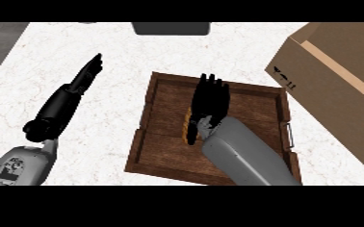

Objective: Pick the croissant from the tray and place it in the cardboard box

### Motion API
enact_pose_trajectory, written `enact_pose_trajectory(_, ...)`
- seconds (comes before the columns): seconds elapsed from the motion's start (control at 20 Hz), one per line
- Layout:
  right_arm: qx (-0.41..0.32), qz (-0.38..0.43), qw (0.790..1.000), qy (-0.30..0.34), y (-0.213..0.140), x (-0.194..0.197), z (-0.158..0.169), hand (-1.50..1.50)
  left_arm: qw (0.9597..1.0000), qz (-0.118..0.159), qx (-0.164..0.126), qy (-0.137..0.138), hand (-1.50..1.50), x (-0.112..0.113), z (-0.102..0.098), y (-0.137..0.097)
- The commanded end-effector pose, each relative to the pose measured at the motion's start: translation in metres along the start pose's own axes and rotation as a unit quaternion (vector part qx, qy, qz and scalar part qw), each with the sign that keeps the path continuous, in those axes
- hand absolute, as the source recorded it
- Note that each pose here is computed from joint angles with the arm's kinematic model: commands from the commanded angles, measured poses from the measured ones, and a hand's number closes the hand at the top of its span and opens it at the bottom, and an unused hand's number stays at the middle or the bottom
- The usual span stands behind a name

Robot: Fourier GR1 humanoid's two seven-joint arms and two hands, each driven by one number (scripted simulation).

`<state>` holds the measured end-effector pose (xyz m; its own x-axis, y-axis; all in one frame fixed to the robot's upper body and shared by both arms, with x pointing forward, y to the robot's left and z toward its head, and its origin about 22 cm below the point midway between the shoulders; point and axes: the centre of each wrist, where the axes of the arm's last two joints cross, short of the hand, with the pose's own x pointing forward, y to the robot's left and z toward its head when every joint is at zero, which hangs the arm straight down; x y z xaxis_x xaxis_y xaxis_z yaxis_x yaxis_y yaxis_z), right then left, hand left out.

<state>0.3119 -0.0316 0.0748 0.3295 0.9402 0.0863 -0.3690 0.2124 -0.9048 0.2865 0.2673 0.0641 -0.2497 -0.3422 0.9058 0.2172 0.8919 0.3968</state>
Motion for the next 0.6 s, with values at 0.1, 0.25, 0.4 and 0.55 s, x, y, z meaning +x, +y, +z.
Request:
enact_pose_trajectory(0.1,0.012,0.026,0.996,0.081,0.023,0.003,0.01,1.5,1.0,-0.003,0.002,-0.004,0.0,0.004,0.001,-0.004)
enact_pose_trajectory(0.25,-0.024,0.041,0.999,0.025,0.019,0.004,0.005,1.5,1.0,0.002,-0.003,-0.008,0.0,0.004,-0.013,0.005)
enact_pose_trajectory(0.4,-0.057,0.067,0.996,0.021,0.028,-0.001,-0.003,1.5,1.0,0.002,-0.003,-0.001,0.0,0.007,0.007,-0.001)
enact_pose_trajectory(0.55,-0.079,0.082,0.993,0.012,0.031,-0.003,0.0,1.5,1.0,-0.003,-0.002,-0.004,0.0,-0.001,0.005,0.002)
